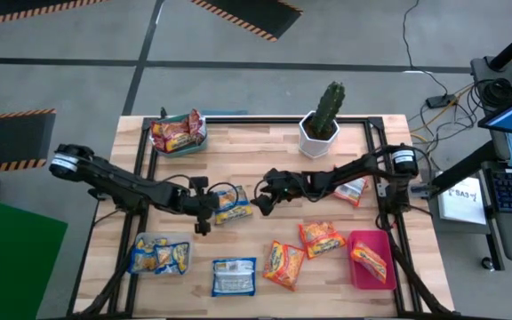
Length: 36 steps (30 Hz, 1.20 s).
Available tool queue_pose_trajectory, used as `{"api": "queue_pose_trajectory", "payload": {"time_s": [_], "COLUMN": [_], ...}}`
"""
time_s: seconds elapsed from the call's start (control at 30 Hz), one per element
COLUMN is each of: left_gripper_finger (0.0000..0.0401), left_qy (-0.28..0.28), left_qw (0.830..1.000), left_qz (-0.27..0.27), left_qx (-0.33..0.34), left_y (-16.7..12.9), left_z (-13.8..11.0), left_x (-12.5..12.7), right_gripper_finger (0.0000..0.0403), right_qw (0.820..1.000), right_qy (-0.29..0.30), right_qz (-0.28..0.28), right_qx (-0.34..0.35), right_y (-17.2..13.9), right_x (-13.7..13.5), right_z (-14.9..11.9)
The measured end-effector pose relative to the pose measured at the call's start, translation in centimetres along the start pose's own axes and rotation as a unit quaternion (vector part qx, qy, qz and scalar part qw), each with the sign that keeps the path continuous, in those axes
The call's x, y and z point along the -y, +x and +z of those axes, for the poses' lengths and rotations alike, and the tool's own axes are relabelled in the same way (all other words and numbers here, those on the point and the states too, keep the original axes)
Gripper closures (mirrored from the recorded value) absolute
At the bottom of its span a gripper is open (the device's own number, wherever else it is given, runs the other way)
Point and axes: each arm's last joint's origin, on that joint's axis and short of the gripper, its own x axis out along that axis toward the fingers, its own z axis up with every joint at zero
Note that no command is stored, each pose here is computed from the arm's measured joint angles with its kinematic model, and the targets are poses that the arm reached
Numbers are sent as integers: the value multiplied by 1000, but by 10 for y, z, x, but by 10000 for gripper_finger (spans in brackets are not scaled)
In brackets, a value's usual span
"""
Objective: Sort Maruchan noodles
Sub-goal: Put the top blue noodle into the transparent bin
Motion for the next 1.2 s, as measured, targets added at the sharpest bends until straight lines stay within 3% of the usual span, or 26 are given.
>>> {"api": "queue_pose_trajectory", "payload": {"time_s": [0.37, 0.6, 1.2], "left_gripper_finger": [400, 400, 400], "left_qy": [-23, -22, -96], "left_qw": [1000, 998, 993], "left_qz": [0, -62, -23], "left_qx": [-12, 16, 68], "left_y": [3, -2, 21], "left_z": [-9, 1, -32], "left_x": [1, 6, 4], "right_gripper_finger": [48, 48, 48], "right_qw": [1000, 1000, 1000], "right_qy": [-4, -11, -6], "right_qz": [15, 23, 20], "right_qx": [8, 19, 20], "right_y": [24, 29, 29], "right_x": [-5, -12, -12], "right_z": [10, 19, 20]}}
